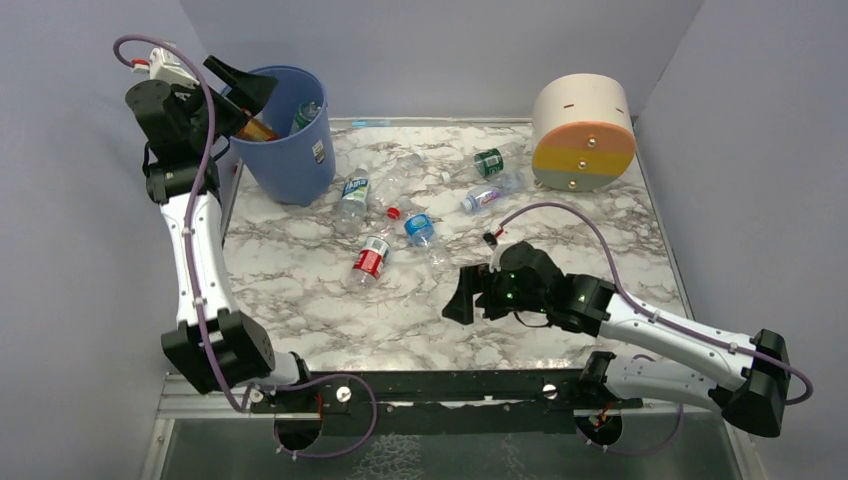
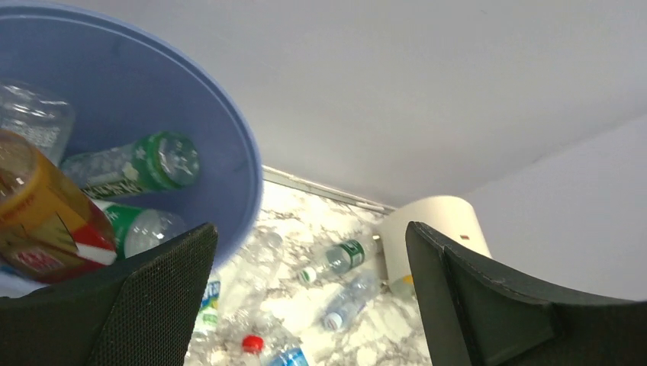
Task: Put the plastic bottles in the bin
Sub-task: Place the plastic bottle in the trash bin, then pick up the plastic bottle at the center of the board.
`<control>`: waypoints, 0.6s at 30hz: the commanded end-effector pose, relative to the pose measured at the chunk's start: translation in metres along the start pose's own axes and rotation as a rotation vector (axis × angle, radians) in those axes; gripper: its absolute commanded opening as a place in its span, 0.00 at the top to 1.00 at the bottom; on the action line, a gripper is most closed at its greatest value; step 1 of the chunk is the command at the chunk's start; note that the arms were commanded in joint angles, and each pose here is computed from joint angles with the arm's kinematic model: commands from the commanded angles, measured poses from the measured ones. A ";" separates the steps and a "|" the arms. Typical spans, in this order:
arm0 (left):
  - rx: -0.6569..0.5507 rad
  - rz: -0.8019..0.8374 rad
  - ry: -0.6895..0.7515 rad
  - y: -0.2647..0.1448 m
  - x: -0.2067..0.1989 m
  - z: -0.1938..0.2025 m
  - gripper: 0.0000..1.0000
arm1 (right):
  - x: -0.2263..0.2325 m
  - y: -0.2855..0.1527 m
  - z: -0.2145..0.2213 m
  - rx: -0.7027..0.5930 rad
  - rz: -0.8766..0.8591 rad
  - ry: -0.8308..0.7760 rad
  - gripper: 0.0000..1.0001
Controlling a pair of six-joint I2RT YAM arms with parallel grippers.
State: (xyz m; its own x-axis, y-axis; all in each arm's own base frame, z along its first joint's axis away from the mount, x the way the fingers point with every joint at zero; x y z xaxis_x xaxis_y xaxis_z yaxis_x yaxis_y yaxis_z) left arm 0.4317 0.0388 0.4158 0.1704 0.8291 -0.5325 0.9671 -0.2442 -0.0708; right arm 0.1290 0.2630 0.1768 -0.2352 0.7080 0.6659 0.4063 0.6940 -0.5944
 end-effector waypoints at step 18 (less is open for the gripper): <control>0.329 0.274 -0.015 -0.096 -0.103 0.190 0.01 | 0.011 0.048 -0.072 -0.137 0.247 -0.261 0.00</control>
State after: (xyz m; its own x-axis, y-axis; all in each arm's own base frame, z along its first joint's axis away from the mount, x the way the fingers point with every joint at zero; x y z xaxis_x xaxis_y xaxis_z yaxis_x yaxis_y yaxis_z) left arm 0.2971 -0.1020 0.3239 0.3715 0.6917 -0.6193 0.7910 -0.5850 -0.1790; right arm 0.1872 0.3018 0.2038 -0.3244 0.7893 0.5212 0.5252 0.6086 -0.5947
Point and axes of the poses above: each gripper's point midway between its finger pads, its own y axis out along the fingers, its own x axis along the line the jaws close on, z = x × y, the point moved 2 cm from there along -y, back along the fingers, and after that the axes turned 12 degrees about y, right-handed, at the moved point
